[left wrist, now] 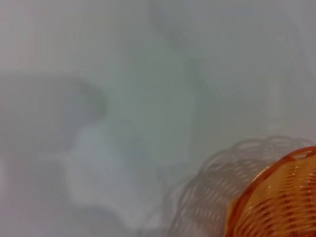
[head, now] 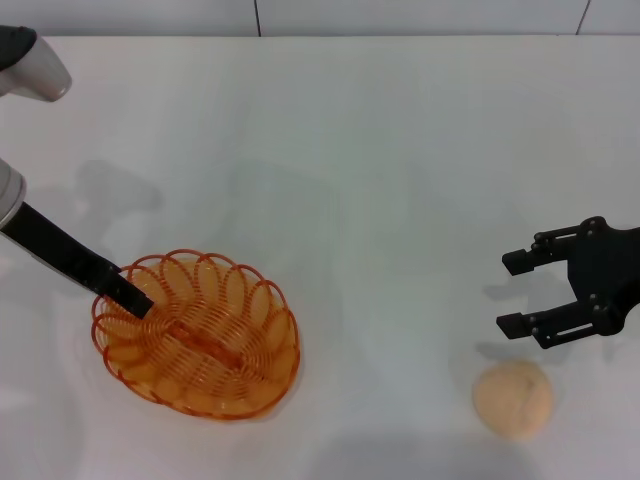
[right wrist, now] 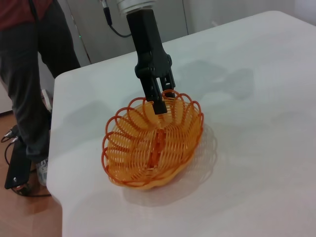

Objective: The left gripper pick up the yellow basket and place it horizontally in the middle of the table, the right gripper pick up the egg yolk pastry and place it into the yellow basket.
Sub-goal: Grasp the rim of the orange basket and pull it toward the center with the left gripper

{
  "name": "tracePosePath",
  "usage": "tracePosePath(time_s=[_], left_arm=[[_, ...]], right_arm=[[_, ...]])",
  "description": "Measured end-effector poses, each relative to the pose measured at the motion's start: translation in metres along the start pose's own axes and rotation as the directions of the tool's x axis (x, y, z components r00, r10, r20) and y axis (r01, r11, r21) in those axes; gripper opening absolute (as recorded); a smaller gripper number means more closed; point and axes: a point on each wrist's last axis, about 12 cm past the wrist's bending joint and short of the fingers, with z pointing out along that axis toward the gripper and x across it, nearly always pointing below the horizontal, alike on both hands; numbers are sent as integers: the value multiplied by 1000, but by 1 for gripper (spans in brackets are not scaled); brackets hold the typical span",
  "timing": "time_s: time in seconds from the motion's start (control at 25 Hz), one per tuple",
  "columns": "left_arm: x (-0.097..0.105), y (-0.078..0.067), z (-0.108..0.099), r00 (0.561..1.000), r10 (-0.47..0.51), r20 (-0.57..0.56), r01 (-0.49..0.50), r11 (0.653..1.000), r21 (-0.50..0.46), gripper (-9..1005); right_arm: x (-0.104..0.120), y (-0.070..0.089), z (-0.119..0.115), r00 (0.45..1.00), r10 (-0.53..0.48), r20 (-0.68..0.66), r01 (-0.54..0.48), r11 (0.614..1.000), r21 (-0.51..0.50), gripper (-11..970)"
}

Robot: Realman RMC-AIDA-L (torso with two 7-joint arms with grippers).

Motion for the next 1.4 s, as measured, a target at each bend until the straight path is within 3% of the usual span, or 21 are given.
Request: tracePosePath(time_s=[0.44, 0.64, 0.76, 1.4], left_arm=[[-1, -1, 2, 1000, -1, -1, 1, 1000, 2, 447], [-1, -3, 3, 1000, 9, -8, -9, 1000, 4, 348], [-1, -3, 4, 1000, 13, -11, -13, 1000, 2, 353], [-3, -5, 4, 998, 40, -38, -41, 999, -11, 145]], right_arm=[[0, 0, 0, 1000, 0, 0, 0, 1000, 0, 760], [0, 0, 0, 1000, 2, 0, -2, 1000, 0, 759], [0, 0, 0, 1000, 2, 0, -2, 1000, 1, 759], [0, 0, 0, 1000, 2, 1, -2, 1000, -1, 759]])
